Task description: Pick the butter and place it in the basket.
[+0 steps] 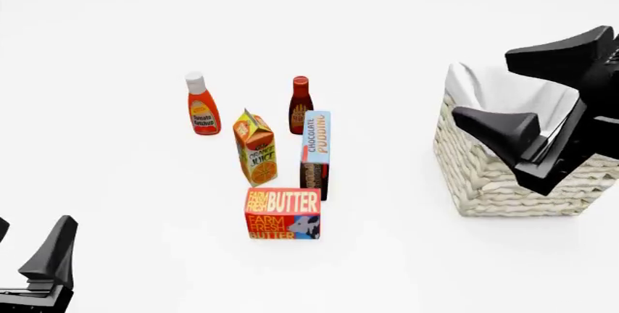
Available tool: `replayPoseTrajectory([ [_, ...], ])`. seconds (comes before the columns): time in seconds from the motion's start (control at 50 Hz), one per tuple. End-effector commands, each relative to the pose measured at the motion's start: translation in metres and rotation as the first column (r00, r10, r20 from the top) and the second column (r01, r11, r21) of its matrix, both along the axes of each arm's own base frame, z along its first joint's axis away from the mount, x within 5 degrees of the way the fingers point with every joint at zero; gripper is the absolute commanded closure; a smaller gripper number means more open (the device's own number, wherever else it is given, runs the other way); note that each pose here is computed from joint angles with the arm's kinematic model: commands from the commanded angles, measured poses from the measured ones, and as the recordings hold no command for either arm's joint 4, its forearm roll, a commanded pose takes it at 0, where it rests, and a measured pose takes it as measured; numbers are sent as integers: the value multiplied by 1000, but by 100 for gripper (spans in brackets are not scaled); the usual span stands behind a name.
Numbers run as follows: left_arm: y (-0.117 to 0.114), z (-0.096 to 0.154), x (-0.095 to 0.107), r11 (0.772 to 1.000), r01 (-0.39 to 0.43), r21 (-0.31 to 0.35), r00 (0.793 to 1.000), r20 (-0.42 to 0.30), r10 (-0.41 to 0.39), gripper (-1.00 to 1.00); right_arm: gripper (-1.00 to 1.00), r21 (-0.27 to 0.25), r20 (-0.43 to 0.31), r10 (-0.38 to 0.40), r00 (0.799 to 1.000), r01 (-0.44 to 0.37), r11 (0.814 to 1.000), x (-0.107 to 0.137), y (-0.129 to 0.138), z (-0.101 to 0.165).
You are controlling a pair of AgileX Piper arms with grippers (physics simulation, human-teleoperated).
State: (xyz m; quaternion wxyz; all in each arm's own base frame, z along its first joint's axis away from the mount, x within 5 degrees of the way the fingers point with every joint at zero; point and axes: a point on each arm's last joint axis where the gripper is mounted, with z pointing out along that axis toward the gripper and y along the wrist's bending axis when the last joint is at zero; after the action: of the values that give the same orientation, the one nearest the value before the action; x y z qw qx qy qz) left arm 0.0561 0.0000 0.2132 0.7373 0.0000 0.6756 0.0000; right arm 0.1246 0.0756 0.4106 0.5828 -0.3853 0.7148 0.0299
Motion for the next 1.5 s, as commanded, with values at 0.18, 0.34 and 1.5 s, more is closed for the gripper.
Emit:
replayPoseTrajectory([
  [0.18,0,0,0,1000,0,0,1000,0,0,-100,-100,-81,-70,97,993,-103,991,17,28,6],
  [0.34,0,0,0,1000,0,0,1000,0,0,-100,-100,-112,-99,122,988,-133,985,25,39,5],
  [1.5,0,0,0,1000,0,0,1000,0,0,-100,-100,-277,-373,214,903,-328,903,90,146,-36],
])
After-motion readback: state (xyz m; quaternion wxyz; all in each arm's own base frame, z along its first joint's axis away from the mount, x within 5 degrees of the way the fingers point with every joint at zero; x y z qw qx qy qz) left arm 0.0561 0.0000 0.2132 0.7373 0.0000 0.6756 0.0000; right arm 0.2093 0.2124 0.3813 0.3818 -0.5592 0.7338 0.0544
